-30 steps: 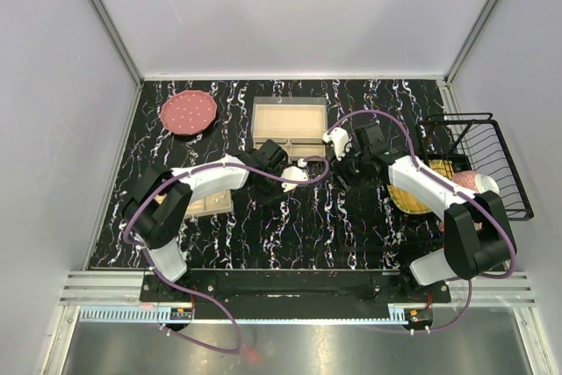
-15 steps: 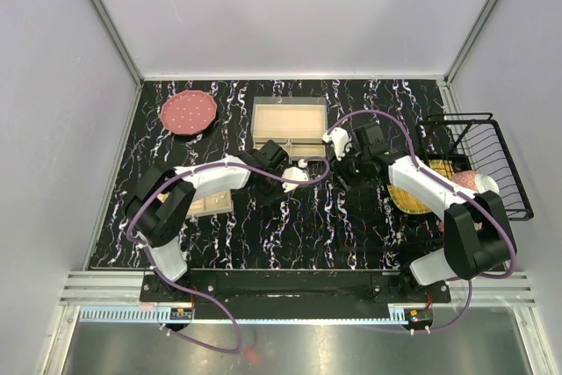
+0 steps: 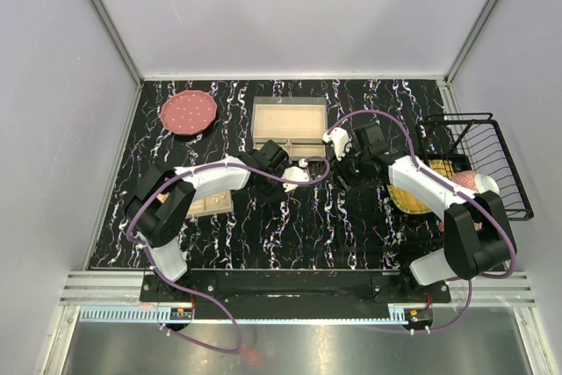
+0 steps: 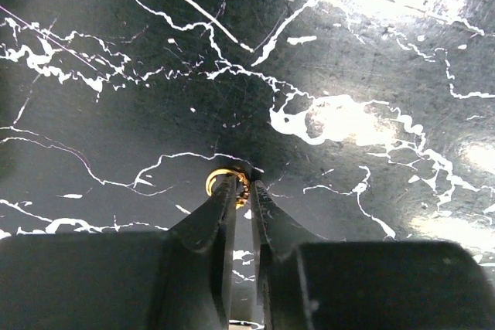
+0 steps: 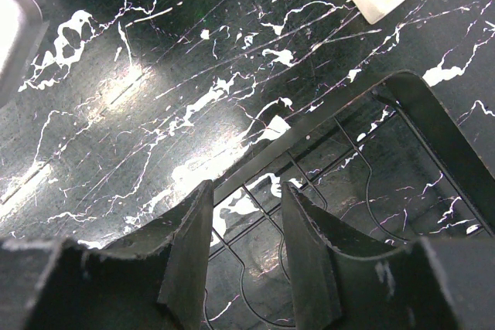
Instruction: Organize the mixed jewelry
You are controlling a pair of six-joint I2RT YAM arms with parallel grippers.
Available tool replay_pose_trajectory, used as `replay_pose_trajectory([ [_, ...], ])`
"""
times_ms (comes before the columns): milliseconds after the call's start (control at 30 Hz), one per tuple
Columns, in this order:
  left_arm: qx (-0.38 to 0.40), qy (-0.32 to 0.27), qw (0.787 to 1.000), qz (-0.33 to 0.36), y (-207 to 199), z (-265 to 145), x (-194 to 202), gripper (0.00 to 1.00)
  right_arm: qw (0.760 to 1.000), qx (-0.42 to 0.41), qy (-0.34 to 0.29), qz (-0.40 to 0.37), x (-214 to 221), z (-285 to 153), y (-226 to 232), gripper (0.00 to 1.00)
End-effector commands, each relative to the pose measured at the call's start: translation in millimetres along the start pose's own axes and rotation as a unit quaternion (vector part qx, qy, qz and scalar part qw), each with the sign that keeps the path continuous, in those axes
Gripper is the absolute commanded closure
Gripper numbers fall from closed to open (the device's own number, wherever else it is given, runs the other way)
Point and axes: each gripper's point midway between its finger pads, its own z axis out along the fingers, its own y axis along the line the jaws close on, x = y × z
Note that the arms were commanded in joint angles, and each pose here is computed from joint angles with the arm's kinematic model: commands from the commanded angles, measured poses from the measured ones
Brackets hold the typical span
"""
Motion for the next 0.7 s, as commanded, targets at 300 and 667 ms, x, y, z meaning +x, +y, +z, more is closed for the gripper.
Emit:
replay_pose_trajectory([
  [300, 0.019, -0.033, 0.999, 0.028, -15, -12, -1, 1.00, 0.999, 0.034, -0.015, 0.013, -12, -12, -20, 0.55],
  [667, 0.131, -0.199, 0.967, 0.089, -66, -129, -77, 1.00, 0.994, -0.047, -0.091, 0.023, -50, -48, 12, 0.53],
])
